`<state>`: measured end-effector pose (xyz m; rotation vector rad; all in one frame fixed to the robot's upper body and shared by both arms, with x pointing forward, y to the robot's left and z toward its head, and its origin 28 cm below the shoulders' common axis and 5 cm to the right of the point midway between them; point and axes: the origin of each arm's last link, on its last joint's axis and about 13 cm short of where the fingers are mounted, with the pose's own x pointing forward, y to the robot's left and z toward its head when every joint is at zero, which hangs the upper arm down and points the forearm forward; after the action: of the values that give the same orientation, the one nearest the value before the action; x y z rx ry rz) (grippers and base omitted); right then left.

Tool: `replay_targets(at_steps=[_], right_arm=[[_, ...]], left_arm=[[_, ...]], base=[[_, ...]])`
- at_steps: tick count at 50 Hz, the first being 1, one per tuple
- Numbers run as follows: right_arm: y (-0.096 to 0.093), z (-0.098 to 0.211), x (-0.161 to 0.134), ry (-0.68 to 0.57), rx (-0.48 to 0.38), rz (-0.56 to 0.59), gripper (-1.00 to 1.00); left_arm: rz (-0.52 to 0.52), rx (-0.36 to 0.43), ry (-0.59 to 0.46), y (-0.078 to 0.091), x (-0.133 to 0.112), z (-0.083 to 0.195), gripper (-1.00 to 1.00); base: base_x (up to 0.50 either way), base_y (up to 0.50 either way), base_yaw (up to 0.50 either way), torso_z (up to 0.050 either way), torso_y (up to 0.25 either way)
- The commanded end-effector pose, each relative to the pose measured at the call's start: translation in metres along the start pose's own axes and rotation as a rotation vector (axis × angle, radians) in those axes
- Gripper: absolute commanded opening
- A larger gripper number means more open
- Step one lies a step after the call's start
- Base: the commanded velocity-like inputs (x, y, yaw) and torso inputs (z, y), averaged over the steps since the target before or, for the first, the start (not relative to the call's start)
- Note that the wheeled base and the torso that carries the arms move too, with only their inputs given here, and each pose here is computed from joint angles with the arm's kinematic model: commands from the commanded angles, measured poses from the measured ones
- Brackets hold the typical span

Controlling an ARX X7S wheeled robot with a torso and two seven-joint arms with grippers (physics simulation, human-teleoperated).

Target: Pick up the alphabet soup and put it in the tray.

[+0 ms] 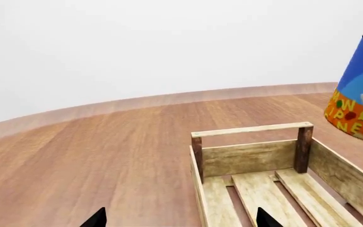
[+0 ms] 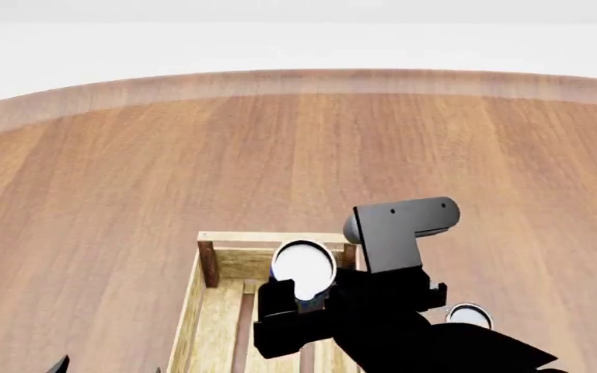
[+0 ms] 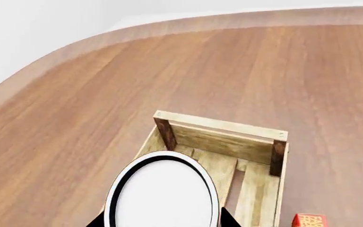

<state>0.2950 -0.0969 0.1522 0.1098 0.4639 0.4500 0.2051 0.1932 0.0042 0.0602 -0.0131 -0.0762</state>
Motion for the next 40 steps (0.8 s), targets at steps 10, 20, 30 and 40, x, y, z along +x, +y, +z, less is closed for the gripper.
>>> replay_targets(at_steps=[10, 20, 30, 40], right_arm=[[0.011, -0.013, 0.033, 0.012, -0.032, 0.034, -1.0], [0.016, -0.015, 0.044, 0.011, -0.075, 0.016, -1.0], [0.019, -0.01, 0.035, -0.032, -0.035, 0.0, -1.0], [0.018, -0.014, 0.042, 0.001, -0.048, 0.001, -1.0]], left_arm=[[-0.001, 0.003, -0.003, 0.0, 0.0, 0.0, 1.0], [0.0, 0.004, -0.005, 0.0, 0.0, 0.0, 1.0], [-0.001, 0.005, -0.006, 0.0, -0.001, 0.001, 1.0], [-0.001, 0.006, -0.006, 0.0, -0.001, 0.001, 1.0]], base=[[0.0, 0.0, 0.0, 0.0, 0.0], [0.0, 0.0, 0.0, 0.002, 0.001], [0.0, 0.0, 0.0, 0.0, 0.001], [0.0, 0.0, 0.0, 0.0, 0.0]])
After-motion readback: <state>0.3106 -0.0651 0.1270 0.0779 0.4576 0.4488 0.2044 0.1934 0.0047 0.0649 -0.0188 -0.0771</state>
